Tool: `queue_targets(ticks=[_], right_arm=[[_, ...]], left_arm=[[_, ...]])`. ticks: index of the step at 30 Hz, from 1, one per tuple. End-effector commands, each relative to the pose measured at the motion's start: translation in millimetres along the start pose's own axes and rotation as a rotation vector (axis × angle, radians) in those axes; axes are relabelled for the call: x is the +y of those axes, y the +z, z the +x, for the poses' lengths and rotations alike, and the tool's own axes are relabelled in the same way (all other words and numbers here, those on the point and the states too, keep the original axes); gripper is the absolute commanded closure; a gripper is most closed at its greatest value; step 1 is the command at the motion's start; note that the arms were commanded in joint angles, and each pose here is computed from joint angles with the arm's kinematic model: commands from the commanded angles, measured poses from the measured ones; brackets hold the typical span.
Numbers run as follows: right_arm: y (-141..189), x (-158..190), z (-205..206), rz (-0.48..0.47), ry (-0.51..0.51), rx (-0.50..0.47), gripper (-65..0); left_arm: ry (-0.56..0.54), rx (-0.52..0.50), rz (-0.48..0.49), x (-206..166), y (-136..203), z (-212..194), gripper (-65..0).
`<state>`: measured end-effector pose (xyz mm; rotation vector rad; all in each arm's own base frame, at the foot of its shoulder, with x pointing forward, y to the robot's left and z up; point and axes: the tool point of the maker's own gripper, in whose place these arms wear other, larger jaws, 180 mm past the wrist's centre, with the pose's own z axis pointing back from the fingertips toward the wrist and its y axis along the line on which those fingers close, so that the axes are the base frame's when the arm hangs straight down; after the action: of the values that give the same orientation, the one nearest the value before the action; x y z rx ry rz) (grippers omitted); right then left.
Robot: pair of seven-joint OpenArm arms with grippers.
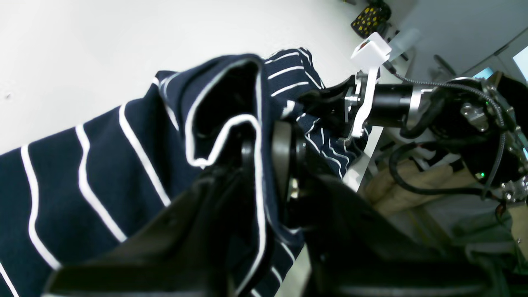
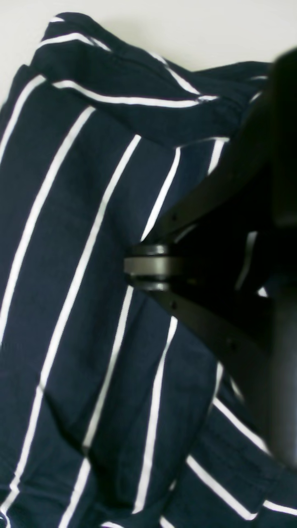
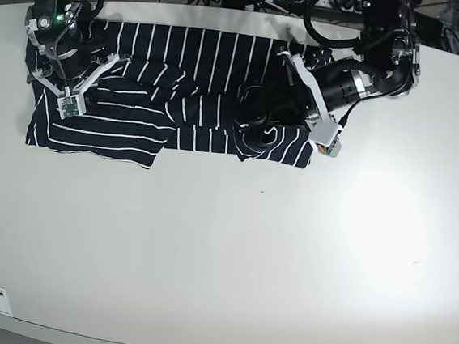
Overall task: Fold the T-shirt properly
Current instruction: 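Lift the strip's end with the left gripper and fold it toward the right gripper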
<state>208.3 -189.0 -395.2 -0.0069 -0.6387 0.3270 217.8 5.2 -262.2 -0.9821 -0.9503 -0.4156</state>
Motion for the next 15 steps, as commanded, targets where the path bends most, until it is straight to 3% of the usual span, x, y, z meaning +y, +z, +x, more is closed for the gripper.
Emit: queue_targets(ticks=[1,6,7,15], right_arm=[[1.6,3.2,-8.8,0.019,0.009,0.045,0.0],[1.7,5.8,-9.4,0.034,0.025,0.048,0.0],[1.7,6.0,-9.4,0.035,0.027,0.048,-0.5],[1.8,11.0,-7.9,0.062,0.020,0.040,-1.8]], left_arm=[[-0.007,-0.075,-0.036,-8.5,-0.1,17.1,0.0],[0.034,-0.153,-0.116,-21.8,2.1,32.5,-38.1],[0.043,-0.160,-0.130,-24.2,2.8,33.8,-40.5],[0.046,-0.160,-0.135,-24.9,3.4,34.0,-39.8]])
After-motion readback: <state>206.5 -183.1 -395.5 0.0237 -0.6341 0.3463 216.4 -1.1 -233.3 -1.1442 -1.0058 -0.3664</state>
